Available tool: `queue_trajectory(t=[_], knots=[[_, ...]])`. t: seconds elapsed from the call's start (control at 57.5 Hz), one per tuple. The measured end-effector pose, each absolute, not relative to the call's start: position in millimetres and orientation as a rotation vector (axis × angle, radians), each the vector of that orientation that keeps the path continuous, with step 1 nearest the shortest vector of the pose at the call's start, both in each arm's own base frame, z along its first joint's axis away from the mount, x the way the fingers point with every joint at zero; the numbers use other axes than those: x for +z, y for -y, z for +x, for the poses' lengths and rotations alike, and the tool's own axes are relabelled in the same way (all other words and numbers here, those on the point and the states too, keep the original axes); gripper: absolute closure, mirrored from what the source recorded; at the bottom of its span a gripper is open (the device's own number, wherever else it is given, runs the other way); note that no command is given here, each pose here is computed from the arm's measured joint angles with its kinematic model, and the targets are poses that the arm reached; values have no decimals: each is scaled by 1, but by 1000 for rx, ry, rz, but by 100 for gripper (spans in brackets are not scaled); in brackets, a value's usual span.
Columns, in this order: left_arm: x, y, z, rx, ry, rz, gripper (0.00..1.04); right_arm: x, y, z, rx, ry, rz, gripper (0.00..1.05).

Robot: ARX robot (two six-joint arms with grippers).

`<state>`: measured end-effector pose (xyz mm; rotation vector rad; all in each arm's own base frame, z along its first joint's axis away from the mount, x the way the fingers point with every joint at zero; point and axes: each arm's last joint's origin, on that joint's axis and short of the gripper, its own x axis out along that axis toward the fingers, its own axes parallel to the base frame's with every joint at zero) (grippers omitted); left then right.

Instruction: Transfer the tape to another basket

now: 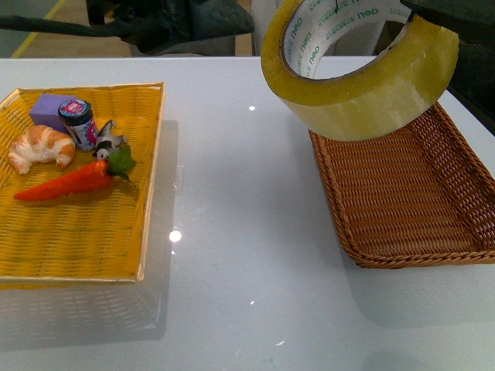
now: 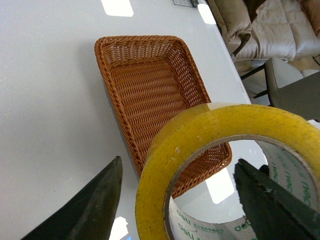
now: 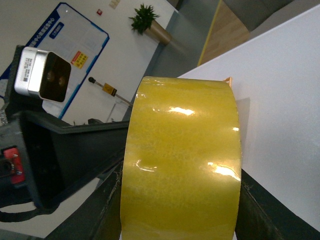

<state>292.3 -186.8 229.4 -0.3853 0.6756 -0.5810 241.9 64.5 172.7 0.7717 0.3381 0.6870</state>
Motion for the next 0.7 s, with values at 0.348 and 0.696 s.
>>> queue_trajectory(t=[0.348,0.696], knots=[[253,140,272,-344,-224,-314,21,171,-51,242,636,-318,797,57],[209,54,205,-8,-16,-20,87,154,-13,262,507,-319,853,57]])
